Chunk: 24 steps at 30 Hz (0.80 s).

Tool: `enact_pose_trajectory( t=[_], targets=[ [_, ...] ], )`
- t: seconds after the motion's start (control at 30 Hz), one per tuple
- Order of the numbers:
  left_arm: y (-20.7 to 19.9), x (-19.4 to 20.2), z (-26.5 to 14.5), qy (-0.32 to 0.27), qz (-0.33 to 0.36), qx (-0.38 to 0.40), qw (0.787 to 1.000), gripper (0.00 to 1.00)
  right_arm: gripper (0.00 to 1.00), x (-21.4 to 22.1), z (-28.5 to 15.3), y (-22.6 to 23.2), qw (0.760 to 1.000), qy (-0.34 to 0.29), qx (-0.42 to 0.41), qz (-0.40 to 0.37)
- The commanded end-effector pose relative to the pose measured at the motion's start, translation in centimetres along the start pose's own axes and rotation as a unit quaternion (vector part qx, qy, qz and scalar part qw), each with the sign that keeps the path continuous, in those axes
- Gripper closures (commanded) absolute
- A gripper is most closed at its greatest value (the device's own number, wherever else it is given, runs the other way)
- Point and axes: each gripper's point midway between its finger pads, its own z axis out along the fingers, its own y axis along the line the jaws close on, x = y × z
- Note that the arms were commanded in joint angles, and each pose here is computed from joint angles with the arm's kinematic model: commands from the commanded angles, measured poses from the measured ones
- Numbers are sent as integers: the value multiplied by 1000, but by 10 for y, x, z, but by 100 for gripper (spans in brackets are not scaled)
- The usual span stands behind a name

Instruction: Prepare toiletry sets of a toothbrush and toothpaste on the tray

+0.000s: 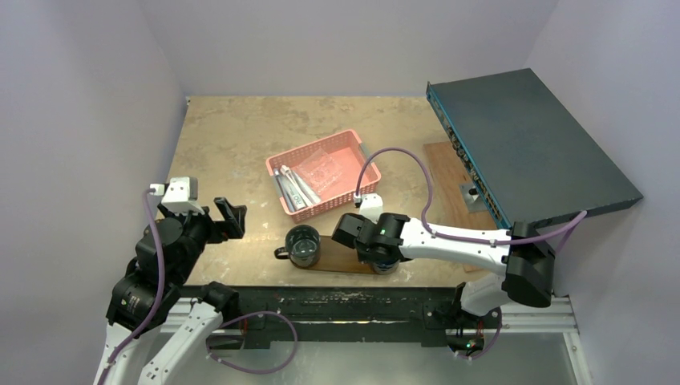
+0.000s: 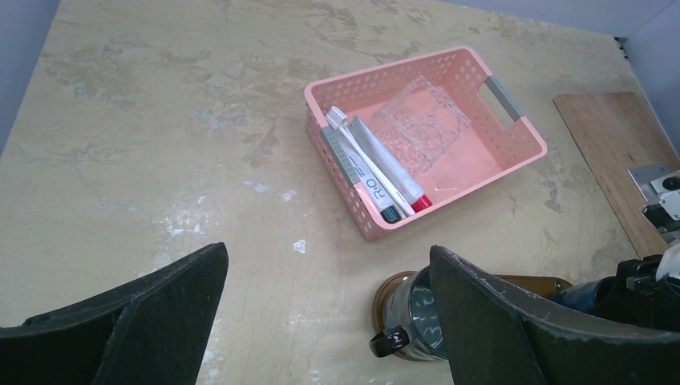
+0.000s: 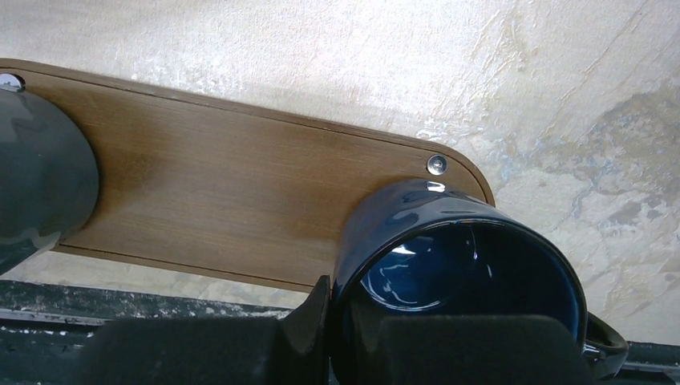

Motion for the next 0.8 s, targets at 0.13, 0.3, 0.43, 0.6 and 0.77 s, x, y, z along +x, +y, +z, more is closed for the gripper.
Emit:
enact_pose_trajectory(
  t=[0.13, 0.3, 0.43, 0.6, 0.77],
  targets=[
    [-2, -6, 2, -11, -2, 3, 1000, 4, 69, -23, -15, -5, 999, -48, 6, 23],
    [-2, -5, 3, -10, -1, 2, 1000, 4, 59, -40, -28, -8, 997, -71, 14, 18],
    [-2, -5, 4, -8, -1, 1, 1000, 4, 59, -63, -44, -6, 994, -103, 15, 14],
    [-2, -4, 4, -7, -1, 1, 1000, 4, 55, -96, -62, 4, 990, -143, 7, -14],
    [-2, -4, 5, -5, 0, 0, 1000, 4, 54, -130, -74, 18, 984, -173, 10, -47]
  ],
)
